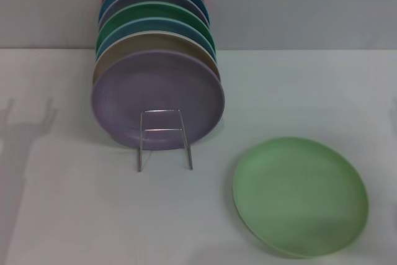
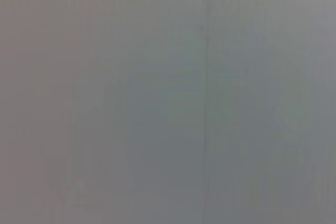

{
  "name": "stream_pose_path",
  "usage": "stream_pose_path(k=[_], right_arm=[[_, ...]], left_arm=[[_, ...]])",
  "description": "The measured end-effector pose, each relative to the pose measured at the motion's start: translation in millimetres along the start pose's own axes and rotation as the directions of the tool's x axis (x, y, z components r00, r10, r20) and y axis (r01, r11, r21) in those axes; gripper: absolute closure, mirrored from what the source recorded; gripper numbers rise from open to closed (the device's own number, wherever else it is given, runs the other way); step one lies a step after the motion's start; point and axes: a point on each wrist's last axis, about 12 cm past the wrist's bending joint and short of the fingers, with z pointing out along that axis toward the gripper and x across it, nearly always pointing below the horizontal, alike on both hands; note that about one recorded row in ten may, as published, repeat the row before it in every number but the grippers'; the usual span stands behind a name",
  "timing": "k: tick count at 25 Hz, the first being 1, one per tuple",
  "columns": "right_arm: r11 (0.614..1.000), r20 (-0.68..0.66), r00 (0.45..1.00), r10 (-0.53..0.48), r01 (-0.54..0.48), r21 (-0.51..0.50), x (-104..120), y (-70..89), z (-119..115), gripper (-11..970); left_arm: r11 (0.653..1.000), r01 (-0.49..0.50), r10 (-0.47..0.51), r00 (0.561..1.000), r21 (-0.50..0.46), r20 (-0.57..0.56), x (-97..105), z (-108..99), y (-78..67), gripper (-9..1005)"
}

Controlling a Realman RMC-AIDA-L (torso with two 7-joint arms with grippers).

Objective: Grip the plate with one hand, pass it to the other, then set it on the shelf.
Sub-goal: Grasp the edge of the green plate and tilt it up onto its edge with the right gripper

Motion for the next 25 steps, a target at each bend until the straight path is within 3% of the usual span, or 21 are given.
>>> stream_pose_path(k=[4,8,13,18,22,23,25], right_arm=[[1.0,-0.02,1.0,-0.01,0.01,0.008,0,9.4,7,317],[0.994,-0.079,0.991,0.104,-0.106,-0.024,5,21.1,17,317],[0.986,-0.205,0.97,0.131,-0.15,-0.078,16,39.9,34,316],[0.971,-0.338,0.925,0.175,-0.219,-0.097,15,44.0,52,316],[0.973,-0.416,0.894,0.165,-0.217,-0.081,6,41.5,66,316],[0.968,-0.482,0.858,0.177,-0.239,-0.07,0,38.4,77,316],[0.963,-0.518,0.835,0.185,-0.259,-0.074,-3,37.3,82,316]], left_arm=[[1.0,0.0,0.0,1.0,-0.004,0.001,0,1,0.5,167],[1.0,0.0,0.0,1.0,-0.004,0.0,0,1,0.6,167],[1.0,0.016,-0.016,1.0,-0.008,0.005,-1,-2,0.7,167],[1.0,0.027,-0.027,1.0,-0.002,0.008,-1,-4,-2.0,167],[0.999,0.032,-0.032,0.999,0.002,0.008,-1,-5,-3.5,167],[0.999,0.034,-0.034,0.999,0.003,0.008,0,-5,-4.1,167],[0.999,0.035,-0.035,0.999,0.003,0.008,0,-5,-4.6,167]])
